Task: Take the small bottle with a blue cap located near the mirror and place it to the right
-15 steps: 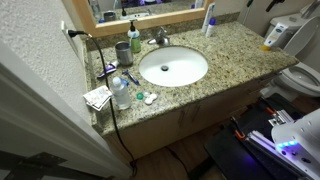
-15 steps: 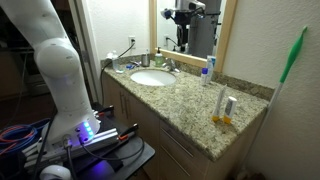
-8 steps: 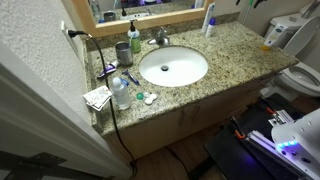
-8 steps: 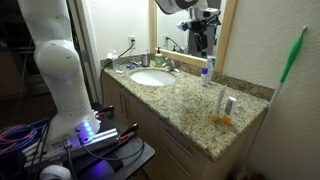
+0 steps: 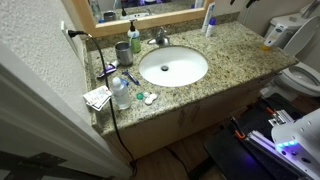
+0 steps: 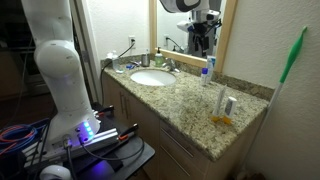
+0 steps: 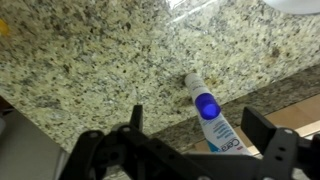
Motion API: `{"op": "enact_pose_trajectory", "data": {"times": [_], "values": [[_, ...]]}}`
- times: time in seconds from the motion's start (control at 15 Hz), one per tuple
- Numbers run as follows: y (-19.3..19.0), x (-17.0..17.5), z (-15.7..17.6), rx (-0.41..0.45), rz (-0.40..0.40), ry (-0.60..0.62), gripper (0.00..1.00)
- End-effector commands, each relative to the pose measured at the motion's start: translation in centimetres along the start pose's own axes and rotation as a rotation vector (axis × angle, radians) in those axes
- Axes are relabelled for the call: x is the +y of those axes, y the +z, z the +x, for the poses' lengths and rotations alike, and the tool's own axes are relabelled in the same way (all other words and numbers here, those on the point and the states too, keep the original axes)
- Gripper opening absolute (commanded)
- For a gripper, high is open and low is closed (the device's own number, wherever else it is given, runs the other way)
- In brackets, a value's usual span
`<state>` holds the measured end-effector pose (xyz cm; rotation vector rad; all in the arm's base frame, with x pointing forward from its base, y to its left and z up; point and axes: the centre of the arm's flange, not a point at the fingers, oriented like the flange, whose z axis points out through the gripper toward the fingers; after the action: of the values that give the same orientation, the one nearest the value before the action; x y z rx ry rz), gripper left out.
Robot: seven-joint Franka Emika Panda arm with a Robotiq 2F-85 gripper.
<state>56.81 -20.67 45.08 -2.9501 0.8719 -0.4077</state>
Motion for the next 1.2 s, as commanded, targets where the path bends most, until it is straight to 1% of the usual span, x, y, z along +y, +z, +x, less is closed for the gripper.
{"op": "enact_pose_trajectory", "data": {"times": [0.0,0.07,0.13,0.2,0.27,0.33,0.47,0.53,0.6,0.67,0.73,0.8,0.87,0.93,1.0,1.13], "values": [[1.5,-1.9,4.0,-0.056,0.053,-0.142,1.0],[2.1,-2.9,4.8,-0.064,0.024,-0.122,1.0],[2.7,-3.8,5.5,-0.058,-0.019,-0.078,1.0],[3.4,-4.7,5.9,-0.027,-0.073,-0.008,1.0],[2.0,-2.7,3.2,-0.028,-0.008,-0.067,1.0],[2.7,-3.4,3.8,-0.02,-0.038,-0.038,1.0],[3.7,-4.3,4.4,-0.018,-0.056,-0.019,1.0],[4.5,-4.0,4.4,-0.055,-0.113,-0.029,1.0],[5.7,-3.9,4.6,-0.054,-0.171,-0.051,1.0],[7.4,-4.0,4.8,-0.069,-0.191,-0.064,1.0],[8.6,-4.1,4.9,-0.056,-0.201,-0.081,1.0],[9.6,-4.4,4.9,-0.023,-0.18,-0.098,1.0],[10.4,-4.7,4.8,-0.024,-0.141,-0.118,1.0],[11.1,-5.1,4.7,0.001,-0.125,-0.125,1.0],[11.4,-5.7,4.5,0.022,-0.085,-0.143,1.0],[11.8,-6.6,4.8,0.064,-0.042,-0.152,1.0]]}}
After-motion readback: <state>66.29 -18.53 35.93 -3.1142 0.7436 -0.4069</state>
